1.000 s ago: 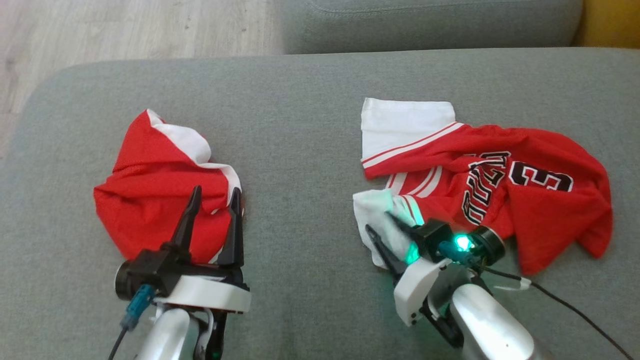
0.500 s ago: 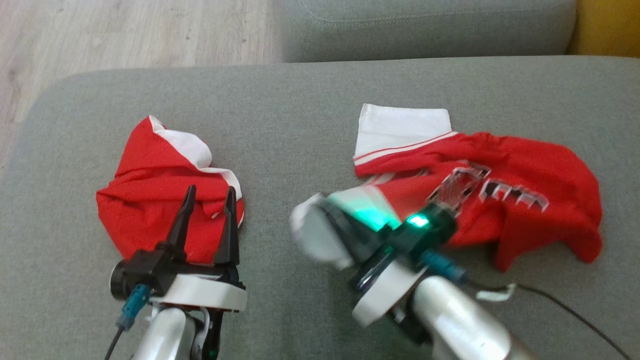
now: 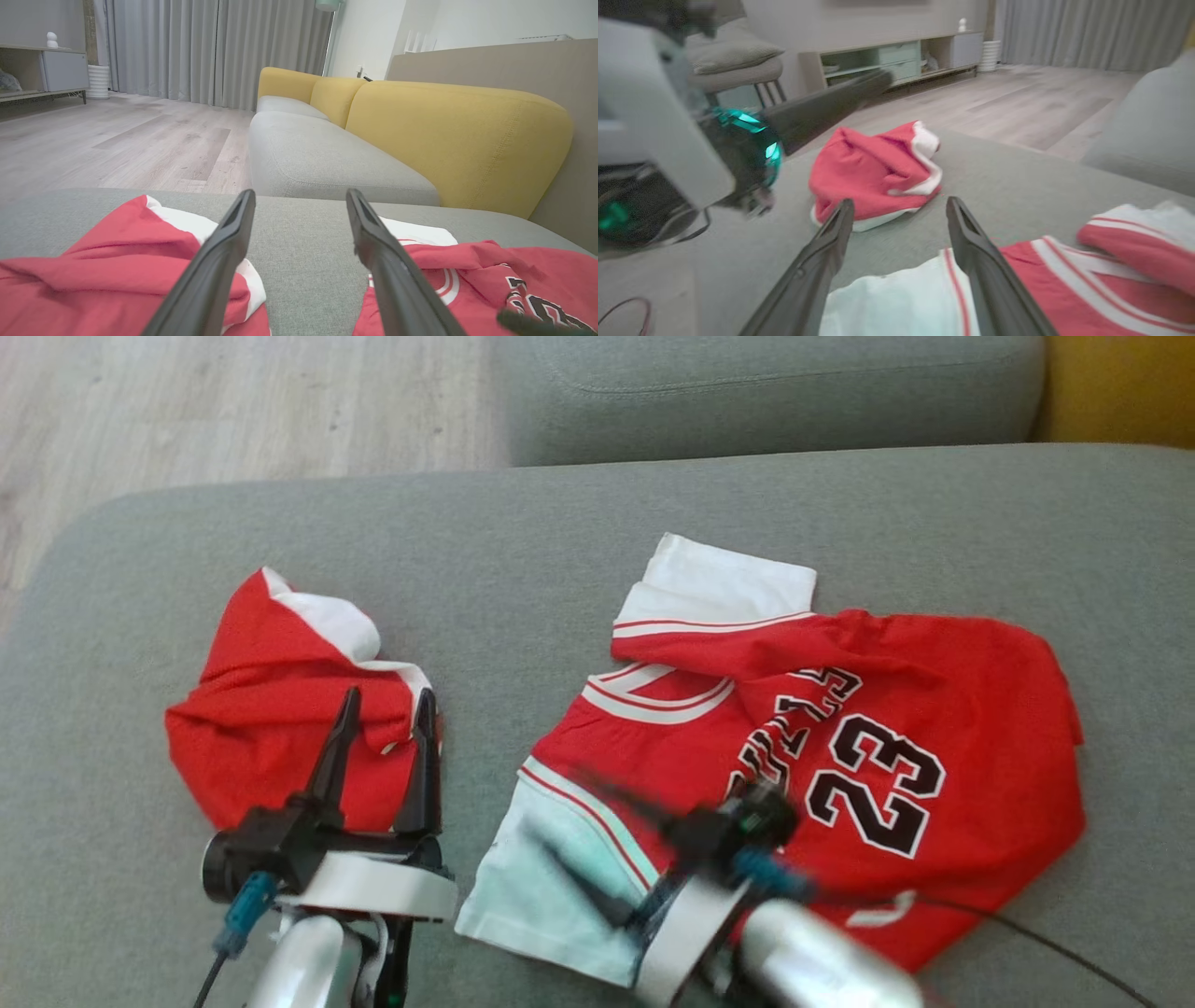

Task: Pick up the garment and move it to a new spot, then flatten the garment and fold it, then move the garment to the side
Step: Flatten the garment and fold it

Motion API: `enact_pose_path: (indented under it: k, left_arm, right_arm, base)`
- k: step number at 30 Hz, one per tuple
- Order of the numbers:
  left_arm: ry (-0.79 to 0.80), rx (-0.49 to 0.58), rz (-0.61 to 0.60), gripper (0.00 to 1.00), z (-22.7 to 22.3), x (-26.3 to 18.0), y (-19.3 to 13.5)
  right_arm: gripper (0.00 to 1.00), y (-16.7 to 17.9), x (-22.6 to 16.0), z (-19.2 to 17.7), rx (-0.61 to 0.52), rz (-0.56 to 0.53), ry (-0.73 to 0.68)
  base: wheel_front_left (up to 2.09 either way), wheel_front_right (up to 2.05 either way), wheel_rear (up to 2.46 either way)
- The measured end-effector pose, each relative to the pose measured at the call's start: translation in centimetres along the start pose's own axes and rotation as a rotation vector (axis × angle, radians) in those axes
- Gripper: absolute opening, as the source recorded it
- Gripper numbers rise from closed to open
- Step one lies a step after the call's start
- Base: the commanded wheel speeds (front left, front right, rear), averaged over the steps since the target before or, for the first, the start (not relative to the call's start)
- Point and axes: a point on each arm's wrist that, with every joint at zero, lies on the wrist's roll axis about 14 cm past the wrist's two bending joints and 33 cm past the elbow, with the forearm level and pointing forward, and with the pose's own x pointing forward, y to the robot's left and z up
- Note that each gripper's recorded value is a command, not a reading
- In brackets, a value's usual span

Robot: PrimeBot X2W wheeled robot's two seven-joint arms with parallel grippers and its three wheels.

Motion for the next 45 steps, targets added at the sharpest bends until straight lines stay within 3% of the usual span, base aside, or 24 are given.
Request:
enact_pose_path:
  k: [4,8,10,13,14,18,25,32,39,40,41,45]
  left_arm:
    - [-0.006,-0.003,-0.019,1.00,0.1,0.4,-0.6]
    - [-0.014,-0.006,-0.045,1.00,0.4,0.8,-1.5]
    - [-0.013,-0.003,-0.057,1.00,0.3,1.0,-1.9]
    - [-0.007,-0.005,-0.071,1.00,0.0,1.3,-2.3]
    - [-0.007,-0.005,-0.071,1.00,0.0,1.3,-2.3]
    - [0.007,-0.010,-0.084,1.00,-0.5,1.6,-2.7]
    - [0.038,-0.012,-0.094,1.00,-1.7,2.1,-2.9]
    - [0.070,-0.018,-0.088,1.00,-2.9,2.2,-2.4]
    - [0.087,-0.019,-0.074,1.00,-3.4,2.1,-1.7]
    - [0.087,-0.019,-0.071,1.00,-3.4,2.1,-1.6]
    - [0.087,-0.018,-0.068,1.00,-3.4,2.2,-1.5]
    - [0.091,-0.016,-0.056,1.00,-3.6,2.1,-1.0]
  right_arm:
    - [1.00,-6.9,-1.4,3.9,-0.004,-0.221,-0.130]
    - [1.00,-14.9,-6.5,7.4,-0.038,-0.512,-0.253]
    - [1.00,-17.7,-10.0,6.8,-0.025,-0.652,-0.259]
    - [1.00,-19.7,-15.2,2.7,0.043,-0.825,-0.184]
    - [1.00,-19.7,-15.2,2.7,0.043,-0.825,-0.184]
    - [1.00,-19.5,-18.9,-2.9,0.154,-0.932,-0.051]
    - [1.00,-22.6,-19.7,-1.7,0.173,-1.012,-0.089]
    - [1.00,-26.0,-20.5,-5.3,0.303,-1.090,0.120]
    - [0.99,-26.3,-19.1,-9.2,0.389,-1.064,0.322]
    - [0.54,-26.2,-18.9,-9.7,0.401,-1.058,0.339]
    - [0.00,-26.2,-18.8,-9.9,0.406,-1.058,0.342]
    - [0.00,-27.3,-18.1,-8.8,0.351,-1.071,0.274]
  base:
    - [0.00,0.00,0.00]
    - [0.00,0.00,0.00]
    - [0.00,0.00,0.00]
    - [0.00,0.00,0.00]
    - [0.00,0.00,0.00]
    - [0.00,0.00,0.00]
    - [0.00,0.00,0.00]
    - [0.00,0.00,0.00]
    - [0.00,0.00,0.00]
    - [0.00,0.00,0.00]
    - [0.00,0.00,0.00]
    - [0.00,0.00,0.00]
